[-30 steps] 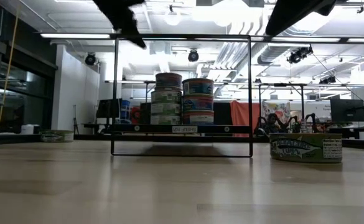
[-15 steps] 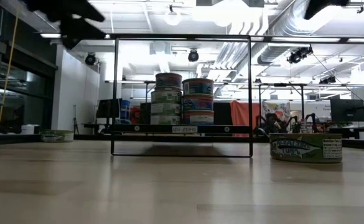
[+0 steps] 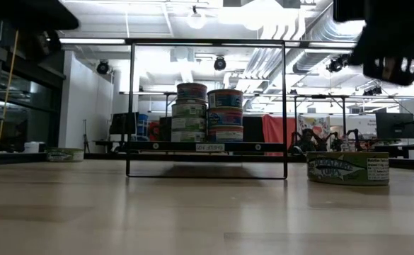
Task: Stack canned seafood by type on shelf
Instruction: Move the pink and blue tuna can to the bottom middle of the table
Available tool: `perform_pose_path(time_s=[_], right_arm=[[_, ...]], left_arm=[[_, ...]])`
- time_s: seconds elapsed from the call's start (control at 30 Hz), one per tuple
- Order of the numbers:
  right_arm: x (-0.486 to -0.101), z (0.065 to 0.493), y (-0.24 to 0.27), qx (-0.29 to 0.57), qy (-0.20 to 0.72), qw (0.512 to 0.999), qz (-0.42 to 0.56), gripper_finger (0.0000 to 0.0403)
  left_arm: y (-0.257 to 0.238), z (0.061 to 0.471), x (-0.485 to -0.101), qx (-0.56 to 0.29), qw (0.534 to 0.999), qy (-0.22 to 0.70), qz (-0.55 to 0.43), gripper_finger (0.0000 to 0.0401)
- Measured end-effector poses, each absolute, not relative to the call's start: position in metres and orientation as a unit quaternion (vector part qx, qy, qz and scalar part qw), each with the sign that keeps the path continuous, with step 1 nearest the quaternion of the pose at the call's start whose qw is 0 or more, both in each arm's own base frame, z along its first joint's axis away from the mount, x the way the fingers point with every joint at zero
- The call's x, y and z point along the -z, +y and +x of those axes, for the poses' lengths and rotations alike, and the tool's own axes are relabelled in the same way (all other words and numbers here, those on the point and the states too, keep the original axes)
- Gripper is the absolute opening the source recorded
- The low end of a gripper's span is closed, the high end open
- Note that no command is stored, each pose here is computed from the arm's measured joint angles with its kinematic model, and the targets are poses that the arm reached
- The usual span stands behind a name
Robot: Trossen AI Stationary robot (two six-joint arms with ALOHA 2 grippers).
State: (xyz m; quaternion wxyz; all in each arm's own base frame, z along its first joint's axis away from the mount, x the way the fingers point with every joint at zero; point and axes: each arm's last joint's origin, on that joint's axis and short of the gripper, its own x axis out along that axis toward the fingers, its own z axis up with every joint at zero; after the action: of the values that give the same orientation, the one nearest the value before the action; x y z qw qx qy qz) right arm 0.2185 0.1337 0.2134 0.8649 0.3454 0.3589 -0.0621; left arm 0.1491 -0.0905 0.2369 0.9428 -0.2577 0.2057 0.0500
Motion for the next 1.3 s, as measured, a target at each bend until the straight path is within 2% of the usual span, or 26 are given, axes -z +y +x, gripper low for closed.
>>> perform_pose_path(time_s=[0.17, 0.37, 0.6, 0.7, 0.9, 1.03, 1.3], right_arm=[[-0.192, 0.223, 0.136, 0.081, 0.407, 0.852, 0.318, 0.0000], [-0.168, 0.228, 0.140, 0.115, 0.454, 0.829, 0.307, 0.0000], [-0.189, 0.233, 0.154, 0.067, 0.475, 0.830, 0.284, 0.0000], [-0.197, 0.233, 0.155, 0.083, 0.490, 0.820, 0.284, 0.0000], [-0.205, 0.231, 0.150, 0.172, 0.482, 0.801, 0.311, 0.0000], [-0.206, 0.231, 0.151, 0.175, 0.487, 0.791, 0.328, 0.0000], [-0.206, 0.230, 0.152, 0.159, 0.499, 0.789, 0.320, 0.0000]], left_arm=[[-0.118, 0.144, -0.236, -0.004, 0.937, 0.198, -0.289, 0.0001], [-0.147, 0.131, -0.227, -0.019, 0.936, 0.168, -0.309, 0.0000], [-0.159, 0.127, -0.223, -0.012, 0.936, 0.163, -0.310, 0.0000], [-0.159, 0.127, -0.223, -0.007, 0.944, 0.163, -0.286, 0.0000], [-0.161, 0.127, -0.222, 0.025, 0.958, 0.180, -0.224, 0.0000], [-0.162, 0.126, -0.222, 0.049, 0.956, 0.195, -0.215, 0.0000], [-0.164, 0.129, -0.218, 0.040, 0.953, 0.197, -0.224, 0.0000]])
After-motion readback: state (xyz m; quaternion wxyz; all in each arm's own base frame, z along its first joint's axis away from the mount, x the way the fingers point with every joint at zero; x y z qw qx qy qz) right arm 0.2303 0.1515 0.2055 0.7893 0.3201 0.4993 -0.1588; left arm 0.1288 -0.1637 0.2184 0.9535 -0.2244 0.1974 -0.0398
